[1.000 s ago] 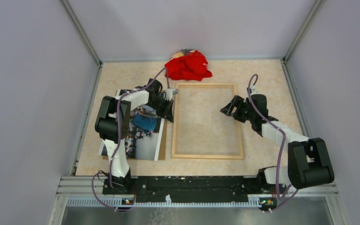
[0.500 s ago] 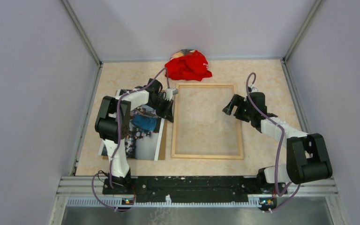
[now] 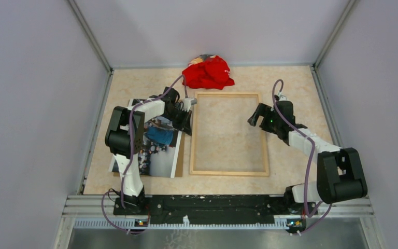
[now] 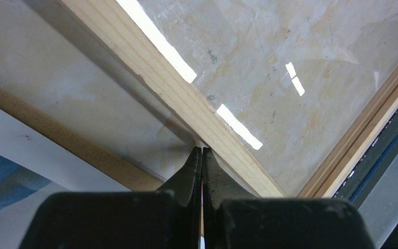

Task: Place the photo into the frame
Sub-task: Place the photo frame item in the photo frame, then move the photo frame to the center of the board.

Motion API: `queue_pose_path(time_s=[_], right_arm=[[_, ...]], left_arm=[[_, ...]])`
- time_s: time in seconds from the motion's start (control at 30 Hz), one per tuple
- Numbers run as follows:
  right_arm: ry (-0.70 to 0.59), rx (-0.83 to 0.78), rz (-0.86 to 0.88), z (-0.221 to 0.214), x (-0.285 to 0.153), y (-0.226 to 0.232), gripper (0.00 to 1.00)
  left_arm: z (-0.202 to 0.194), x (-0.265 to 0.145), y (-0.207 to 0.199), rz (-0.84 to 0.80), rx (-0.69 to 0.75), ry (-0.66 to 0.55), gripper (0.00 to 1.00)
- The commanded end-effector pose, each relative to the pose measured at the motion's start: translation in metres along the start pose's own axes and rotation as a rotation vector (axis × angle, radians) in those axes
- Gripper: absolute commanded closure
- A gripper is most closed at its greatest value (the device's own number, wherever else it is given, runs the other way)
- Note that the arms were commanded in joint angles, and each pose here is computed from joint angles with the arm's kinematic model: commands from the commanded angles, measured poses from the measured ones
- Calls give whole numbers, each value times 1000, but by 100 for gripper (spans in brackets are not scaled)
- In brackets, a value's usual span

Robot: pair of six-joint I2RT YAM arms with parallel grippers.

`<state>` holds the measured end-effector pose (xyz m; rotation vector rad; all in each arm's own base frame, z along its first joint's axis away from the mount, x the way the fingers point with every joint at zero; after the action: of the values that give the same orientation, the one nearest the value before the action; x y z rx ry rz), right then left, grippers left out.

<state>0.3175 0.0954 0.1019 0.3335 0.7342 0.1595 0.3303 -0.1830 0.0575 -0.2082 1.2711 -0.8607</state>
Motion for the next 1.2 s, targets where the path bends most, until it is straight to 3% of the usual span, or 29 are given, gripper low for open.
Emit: queue_pose_path(time_s=[0.0,0.27,0.53,0.67,0.77,0.83,0.97,1.03,1.1,1.17], right_arm=[[-64,-24,5,18,-7,6,5],[-65,11,-50,11,-12,-11,3],[-65,-5,22,13,-28,12,3],[-47,-57,41,6,-32,41,4],[-35,-86,94,0,-33,73,4],[-30,-107,127,0,-32,97,1],[-57,-157,270,14,-39,164,1],[-76,-50,357,30,-42,192,1],[-81,36,409,55,-40,206,1],[-52,43,574,67,-36,226,1]], left_arm=[[10,-10,-14,-23,67,-44,100],[7,-7,-14,-34,65,-42,100],[8,13,-41,-71,121,-10,100],[21,-6,-51,-68,148,-27,100],[39,-45,-48,-18,162,-87,99],[50,-82,-36,14,131,-146,89],[53,-159,1,143,63,-284,51],[44,-193,26,250,21,-344,37],[31,-220,49,348,-33,-374,32],[12,-240,72,456,-94,-376,31]])
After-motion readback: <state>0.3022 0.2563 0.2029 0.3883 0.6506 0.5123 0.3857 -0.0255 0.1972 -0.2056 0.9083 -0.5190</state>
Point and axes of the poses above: each gripper's point midway between its finger pads, its own x axis out along the fingers, its own y axis along the line the jaws close on, z = x × y, the point moved 4 cm from there along -x, back along the fingers, and after that the axes turned 8 degrees about -x, right-handed, at the moved point
